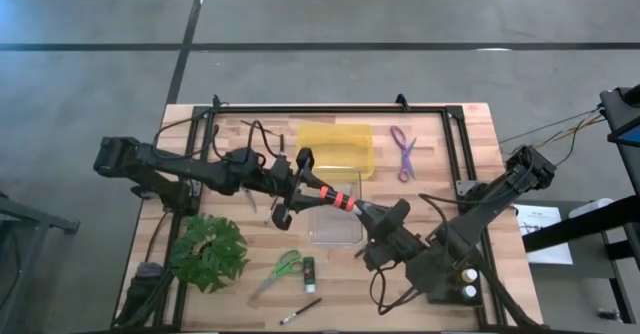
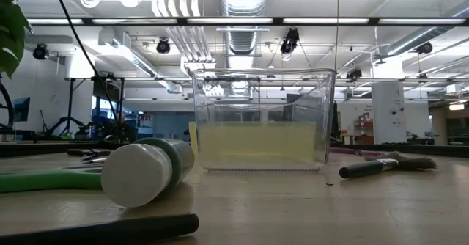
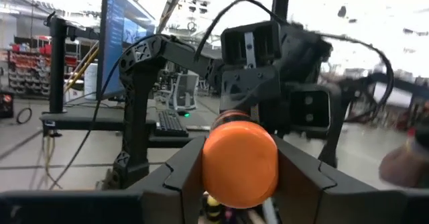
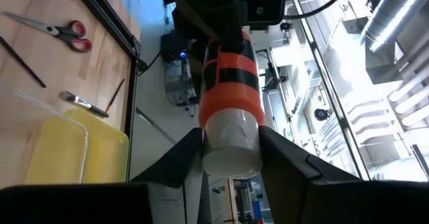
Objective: Pick & Place Paint Supplies
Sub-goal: Put the orange paint bottle into the black bin
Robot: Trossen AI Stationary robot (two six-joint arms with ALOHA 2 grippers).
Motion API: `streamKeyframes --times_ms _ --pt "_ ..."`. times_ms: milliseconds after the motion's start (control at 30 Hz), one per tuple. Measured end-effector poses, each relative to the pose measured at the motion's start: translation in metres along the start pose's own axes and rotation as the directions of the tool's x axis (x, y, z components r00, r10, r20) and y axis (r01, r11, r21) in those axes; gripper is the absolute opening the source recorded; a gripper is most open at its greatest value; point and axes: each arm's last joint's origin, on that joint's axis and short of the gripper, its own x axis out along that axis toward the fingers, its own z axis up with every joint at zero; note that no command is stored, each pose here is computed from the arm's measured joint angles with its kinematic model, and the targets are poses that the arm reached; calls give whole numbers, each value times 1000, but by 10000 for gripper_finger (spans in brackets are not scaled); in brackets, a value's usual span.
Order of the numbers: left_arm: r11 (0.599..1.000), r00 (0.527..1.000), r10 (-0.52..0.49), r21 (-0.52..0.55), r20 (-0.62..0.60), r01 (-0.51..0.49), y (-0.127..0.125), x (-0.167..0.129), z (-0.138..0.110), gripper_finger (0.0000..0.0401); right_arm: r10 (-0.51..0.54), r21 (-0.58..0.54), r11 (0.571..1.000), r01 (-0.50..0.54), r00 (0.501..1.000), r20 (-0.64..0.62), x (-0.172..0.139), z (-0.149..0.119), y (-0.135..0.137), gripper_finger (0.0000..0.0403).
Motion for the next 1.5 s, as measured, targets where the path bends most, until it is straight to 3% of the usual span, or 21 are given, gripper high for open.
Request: streamKeyframes --times_ms 200,333,533,667,833,1000,1200,1333,1400,1500 --pt "997 999 6 79 -33 -3 0 0 -3 180 4 22 1000 -4 1000 12 -3 1 0 111" --pt "995 992 39 101 -122 -26 3 0 -15 237 -4 53 999 4 1000 11 -6 2 -2 111" --pt "993 985 67 104 -158 -51 11 -3 -15 331 -10 60 998 9 1000 13 -14 2 -1 111" --pt "980 957 175 132 -232 -148 18 -11 -15 374 -30 64 997 31 1000 -4 -27 1 2 111" --pt "948 906 307 179 -290 -264 19 -22 -10 398 -52 129 990 51 999 7 -50 2 3 111" --pt "944 905 318 182 -283 -275 17 -27 -3 387 -12 274 962 -11 996 83 -62 4 4 111" --pt "945 902 318 178 -293 -275 17 -28 -3 370 161 382 886 -264 946 282 -59 8 12 111" --pt "945 896 318 178 -311 -274 17 -30 -3 368 280 410 816 -408 899 337 -54 6 16 111" --pt "945 890 319 178 -327 -273 16 -31 -4 367 388 445 739 -505 860 332 -50 2 14 111" --pt "946 885 319 178 -340 -272 16 -33 -3 367 570 541 581 -608 778 263 -41 -10 14 111"
